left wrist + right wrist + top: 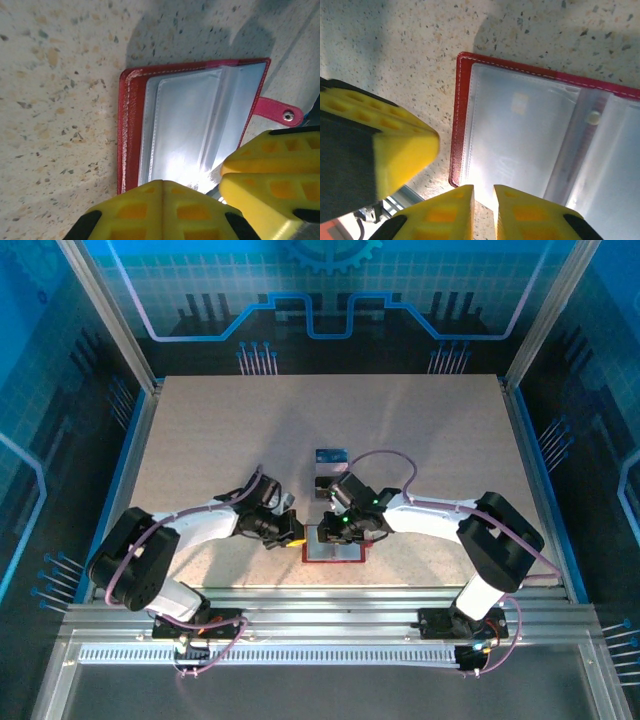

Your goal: Take the credit cards out of the card holder

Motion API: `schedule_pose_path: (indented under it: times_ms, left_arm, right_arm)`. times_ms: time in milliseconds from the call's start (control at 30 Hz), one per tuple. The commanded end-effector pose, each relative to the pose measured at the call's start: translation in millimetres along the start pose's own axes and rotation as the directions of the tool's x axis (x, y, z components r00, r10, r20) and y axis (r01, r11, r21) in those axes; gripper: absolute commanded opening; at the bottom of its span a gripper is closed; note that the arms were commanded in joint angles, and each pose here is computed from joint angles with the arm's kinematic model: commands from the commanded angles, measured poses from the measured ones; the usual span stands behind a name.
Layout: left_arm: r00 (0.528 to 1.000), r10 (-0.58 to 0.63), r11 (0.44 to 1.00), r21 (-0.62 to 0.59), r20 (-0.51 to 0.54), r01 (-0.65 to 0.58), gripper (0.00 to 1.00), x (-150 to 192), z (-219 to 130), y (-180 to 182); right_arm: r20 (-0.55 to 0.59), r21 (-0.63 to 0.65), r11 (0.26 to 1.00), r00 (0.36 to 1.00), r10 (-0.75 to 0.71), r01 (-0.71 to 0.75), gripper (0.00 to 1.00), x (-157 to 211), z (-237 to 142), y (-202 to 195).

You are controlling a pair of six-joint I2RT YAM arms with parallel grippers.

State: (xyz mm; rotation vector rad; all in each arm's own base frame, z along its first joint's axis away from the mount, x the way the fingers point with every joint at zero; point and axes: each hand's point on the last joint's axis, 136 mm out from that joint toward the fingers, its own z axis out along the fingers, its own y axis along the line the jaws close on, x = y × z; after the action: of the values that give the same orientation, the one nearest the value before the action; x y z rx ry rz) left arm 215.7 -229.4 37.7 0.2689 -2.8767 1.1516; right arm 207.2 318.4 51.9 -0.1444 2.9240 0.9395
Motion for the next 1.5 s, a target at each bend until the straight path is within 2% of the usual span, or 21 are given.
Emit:
schedule_pose_path:
  times_ms: [0,400,1067,1467]
  left_arm:
    - [0.999,-0.019,1.000,0.018,-0.049,0.019,0.04,9.1,8.3,2.8]
    - [0.997,-0.031,0.998,-0.053,-0.063,0.028,0.01,13.3,12.9,16.9]
    - [0.995,-0.047,0.998,-0.052,-0.087,0.042,0.01,19.7,17.6,24.2]
    - [0.995,-0.051,0.997,-0.067,-0.089,0.045,0.01,22.4,18.5,30.1]
  right_arm:
    - [-0.010,-0.043,0.999,1.000,0.015,-0.015,0.18,3.2,8.0,7.8]
    - [-0.034,-0.036,0.999,0.999,0.028,-0.029,0.13,1.9,18.9,8.6]
    - [-0.071,-0.054,0.998,0.997,0.032,-0.036,0.11,6.2,34.5,11.2]
    - [-0.067,0.027,0.999,0.997,0.035,-0.033,0.11,13.1,29.7,-5.7]
